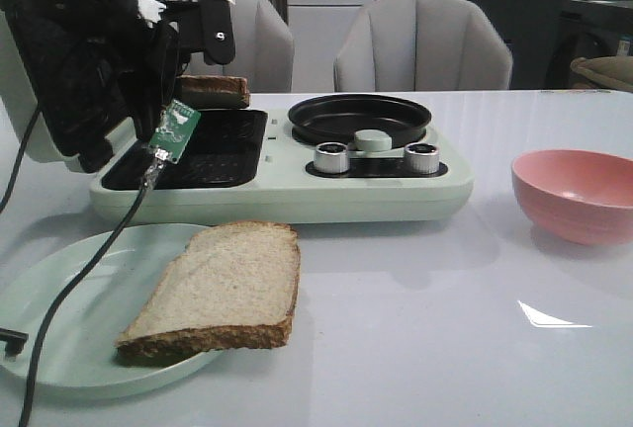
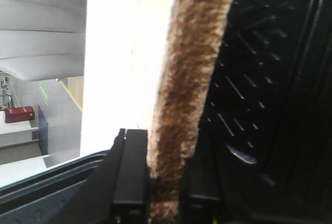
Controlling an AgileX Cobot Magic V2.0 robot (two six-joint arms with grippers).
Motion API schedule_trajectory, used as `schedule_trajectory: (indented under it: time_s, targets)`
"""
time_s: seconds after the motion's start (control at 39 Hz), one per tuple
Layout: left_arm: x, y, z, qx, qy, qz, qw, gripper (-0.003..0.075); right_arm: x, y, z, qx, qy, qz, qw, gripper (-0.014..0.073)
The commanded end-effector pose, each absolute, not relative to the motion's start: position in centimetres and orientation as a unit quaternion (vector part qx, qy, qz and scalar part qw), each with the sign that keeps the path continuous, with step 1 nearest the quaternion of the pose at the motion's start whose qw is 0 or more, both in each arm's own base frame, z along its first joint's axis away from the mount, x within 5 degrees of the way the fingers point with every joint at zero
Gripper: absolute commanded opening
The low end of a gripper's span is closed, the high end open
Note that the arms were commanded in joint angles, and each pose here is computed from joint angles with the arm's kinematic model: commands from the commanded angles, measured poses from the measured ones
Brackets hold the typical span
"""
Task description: Make breakfast with bread and shrimp
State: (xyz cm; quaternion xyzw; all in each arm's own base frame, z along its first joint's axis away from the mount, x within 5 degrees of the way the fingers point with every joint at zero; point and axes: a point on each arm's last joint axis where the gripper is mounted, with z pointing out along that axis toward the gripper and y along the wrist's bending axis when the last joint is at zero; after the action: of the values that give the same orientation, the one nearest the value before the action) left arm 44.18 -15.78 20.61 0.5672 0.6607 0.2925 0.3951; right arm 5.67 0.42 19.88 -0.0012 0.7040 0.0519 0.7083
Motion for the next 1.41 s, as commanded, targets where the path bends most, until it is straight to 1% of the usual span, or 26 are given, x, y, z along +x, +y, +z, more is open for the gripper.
schedule_trajectory:
  time_s: [0.0,0.05,0.13,0.2,0.26,0.31,0.46,0.59,0.74,0.87,0.95,1.05,1.15,1.26,1.38]
  targets:
    - [43.8,-15.5,23.8,0.539,0.663,0.293,0.429,0.0203,5.3,0.4,21.4,-0.002,0.660,0.050,0.750,0.0153]
    - [43.8,-15.5,23.7,0.535,0.667,0.288,0.431,0.0259,5.3,0.4,21.4,-0.002,0.660,0.050,0.750,0.0153]
    - [43.7,-15.8,23.6,0.528,0.676,0.277,0.432,0.0379,5.3,0.4,21.4,-0.002,0.660,0.050,0.750,0.0153]
    - [43.4,-16.1,23.8,0.518,0.687,0.268,0.434,0.0520,5.3,0.4,21.4,-0.002,0.660,0.050,0.750,0.0153]
    - [43.2,-16.3,24.0,0.511,0.692,0.264,0.435,0.0589,5.3,0.4,21.4,-0.002,0.660,0.050,0.750,0.0153]
    - [43.0,-16.5,24.2,0.505,0.697,0.260,0.437,0.0618,5.3,0.4,21.4,-0.002,0.660,0.050,0.750,0.0153]
    - [41.8,-16.8,25.9,0.458,0.733,0.230,0.448,0.0617,5.3,0.4,21.4,-0.002,0.660,0.050,0.750,0.0153]
    - [40.6,-16.8,27.4,0.413,0.768,0.210,0.442,0.0617,5.3,0.4,21.4,-0.002,0.660,0.050,0.750,0.0153]
    - [38.7,-16.7,30.0,0.363,0.796,0.177,0.450,0.0617,5.3,0.4,21.4,-0.002,0.660,0.050,0.750,0.0153]
    - [36.8,-16.7,33.1,0.334,0.801,0.147,0.474,0.0617,5.3,0.4,21.4,-0.002,0.660,0.050,0.750,0.0153]
    - [35.0,-16.9,35.5,0.319,0.797,0.118,0.499,0.0617,5.3,0.4,21.4,-0.002,0.660,0.050,0.750,0.0153]
    - [32.6,-16.8,38.5,0.286,0.797,0.061,0.528,0.0617,5.3,0.4,21.4,-0.002,0.660,0.050,0.750,0.0153]
    - [30.5,-16.3,40.6,0.252,0.802,-0.001,0.542,0.0617,5.3,0.4,21.4,-0.002,0.660,0.050,0.750,0.0153]
    - [28.3,-15.8,41.4,0.262,0.798,-0.038,0.541,0.0617,5.3,0.4,21.4,-0.002,0.660,0.050,0.750,0.0153]
    - [25.7,-14.9,41.3,0.270,0.800,-0.084,0.530,0.0617,5.3,0.4,21.4,-0.002,0.660,0.050,0.750,0.0153]
